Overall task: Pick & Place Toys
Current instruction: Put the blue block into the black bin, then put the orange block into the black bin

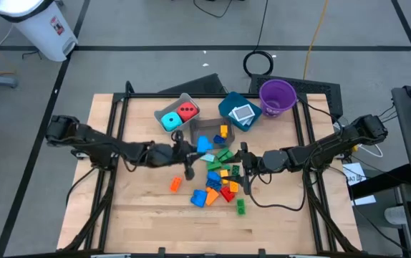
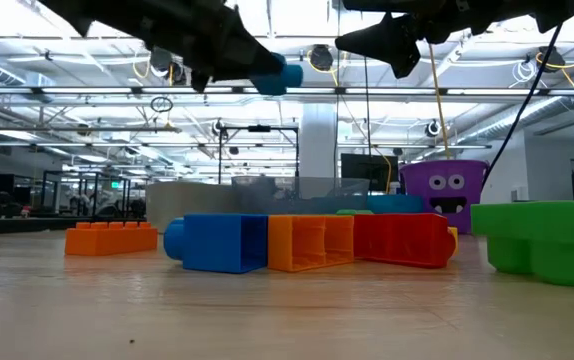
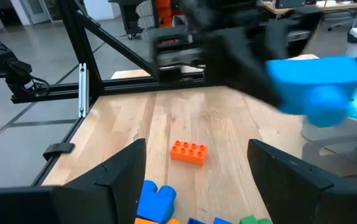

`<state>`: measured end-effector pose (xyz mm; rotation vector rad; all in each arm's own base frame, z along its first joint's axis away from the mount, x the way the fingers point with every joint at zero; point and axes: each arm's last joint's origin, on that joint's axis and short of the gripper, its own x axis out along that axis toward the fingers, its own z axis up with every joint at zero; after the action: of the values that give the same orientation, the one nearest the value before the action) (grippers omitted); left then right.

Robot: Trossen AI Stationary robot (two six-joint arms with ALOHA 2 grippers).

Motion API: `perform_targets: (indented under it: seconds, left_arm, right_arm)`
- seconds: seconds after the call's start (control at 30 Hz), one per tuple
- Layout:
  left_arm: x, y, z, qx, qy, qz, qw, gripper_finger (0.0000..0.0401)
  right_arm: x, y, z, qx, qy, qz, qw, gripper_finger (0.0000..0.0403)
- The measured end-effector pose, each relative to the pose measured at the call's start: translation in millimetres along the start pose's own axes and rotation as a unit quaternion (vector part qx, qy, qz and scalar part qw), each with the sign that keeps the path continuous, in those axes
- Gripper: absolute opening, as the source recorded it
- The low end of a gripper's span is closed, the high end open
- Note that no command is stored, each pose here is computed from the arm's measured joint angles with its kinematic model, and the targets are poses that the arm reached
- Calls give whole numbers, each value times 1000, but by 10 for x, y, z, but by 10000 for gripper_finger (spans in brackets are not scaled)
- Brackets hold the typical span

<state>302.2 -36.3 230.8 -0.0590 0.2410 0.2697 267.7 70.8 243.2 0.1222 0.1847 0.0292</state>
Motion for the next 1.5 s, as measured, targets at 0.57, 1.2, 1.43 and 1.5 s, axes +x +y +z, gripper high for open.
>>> perform_targets:
  seconds: [0.57,1.2,1.43,1.5]
  left_arm:
    - [479,493,-454,-57,90,61,992,125]
    - [-213,-77,58,-87,226,-46,969,255]
    - [-567,-437,-244,-170,346,-20,922,255]
    - [-634,-471,-395,-197,379,17,904,255]
  right_arm:
    - [0,0,-1,-2,0,0,1000,251]
    - [1,-4,-16,-4,10,-2,1000,251]
    - [1,-3,-15,-4,9,-2,1000,251]
    - [1,-3,-13,-4,8,-2,1000,251]
